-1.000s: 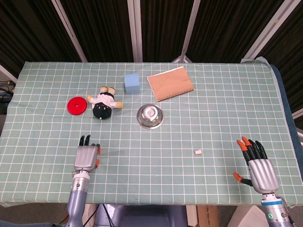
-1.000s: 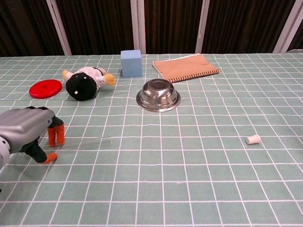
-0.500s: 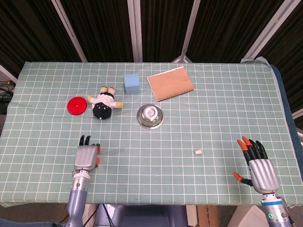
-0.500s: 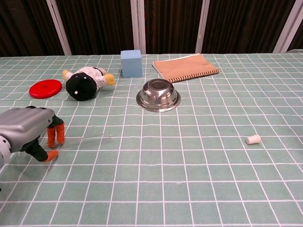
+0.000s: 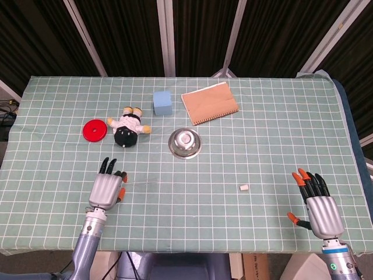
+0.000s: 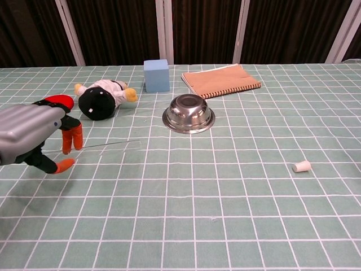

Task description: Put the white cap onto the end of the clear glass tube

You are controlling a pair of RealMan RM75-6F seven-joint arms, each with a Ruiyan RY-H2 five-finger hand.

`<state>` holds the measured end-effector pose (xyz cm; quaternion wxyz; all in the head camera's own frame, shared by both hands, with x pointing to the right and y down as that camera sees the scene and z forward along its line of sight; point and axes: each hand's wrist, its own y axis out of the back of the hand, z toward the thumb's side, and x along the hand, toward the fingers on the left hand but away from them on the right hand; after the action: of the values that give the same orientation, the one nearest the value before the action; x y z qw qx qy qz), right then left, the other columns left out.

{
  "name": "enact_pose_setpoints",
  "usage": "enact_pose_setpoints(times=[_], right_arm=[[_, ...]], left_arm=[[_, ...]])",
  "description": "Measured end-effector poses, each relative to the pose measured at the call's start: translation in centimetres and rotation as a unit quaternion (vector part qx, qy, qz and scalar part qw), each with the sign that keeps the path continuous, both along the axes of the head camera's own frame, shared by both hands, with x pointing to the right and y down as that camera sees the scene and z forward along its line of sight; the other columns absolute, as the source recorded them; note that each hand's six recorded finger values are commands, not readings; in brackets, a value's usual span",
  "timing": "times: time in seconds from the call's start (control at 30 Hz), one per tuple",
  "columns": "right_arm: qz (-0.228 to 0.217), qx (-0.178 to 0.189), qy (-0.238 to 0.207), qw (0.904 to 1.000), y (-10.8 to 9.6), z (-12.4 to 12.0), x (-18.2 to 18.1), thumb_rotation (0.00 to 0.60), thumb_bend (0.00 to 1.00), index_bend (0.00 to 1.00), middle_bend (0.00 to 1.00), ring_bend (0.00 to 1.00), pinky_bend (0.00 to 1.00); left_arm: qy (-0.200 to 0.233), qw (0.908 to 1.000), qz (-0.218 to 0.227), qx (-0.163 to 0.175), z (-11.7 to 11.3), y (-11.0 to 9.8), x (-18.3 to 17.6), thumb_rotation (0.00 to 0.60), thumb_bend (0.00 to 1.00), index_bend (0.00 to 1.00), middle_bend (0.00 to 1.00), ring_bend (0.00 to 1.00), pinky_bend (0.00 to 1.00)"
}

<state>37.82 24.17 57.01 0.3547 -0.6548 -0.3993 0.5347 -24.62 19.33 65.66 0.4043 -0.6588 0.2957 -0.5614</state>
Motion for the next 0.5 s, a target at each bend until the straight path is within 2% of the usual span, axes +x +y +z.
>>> enact_pose_setpoints(times=[0.27, 0.5], right_arm=[[0.002, -0.006, 0.006, 1.0000, 0.1, 0.2, 0.1, 0.600, 0.19, 0.00, 0.00, 0.00, 0.00], [0.006, -0.015, 0.014, 0.9998, 0.2, 0.6, 0.2, 0.600, 0.19, 0.00, 0.00, 0.00, 0.00]], left_arm=[[0.073, 0.9968, 0.011, 0.029, -1.3, -0.9, -1.2, 0.600, 0.74, 0.53, 0.55, 0.10, 0.00], [0.119, 0.9917, 0.017, 0.044, -1.8, -1.8, -2.7, 0.600, 0.74, 0.54, 0.56, 0.10, 0.00]])
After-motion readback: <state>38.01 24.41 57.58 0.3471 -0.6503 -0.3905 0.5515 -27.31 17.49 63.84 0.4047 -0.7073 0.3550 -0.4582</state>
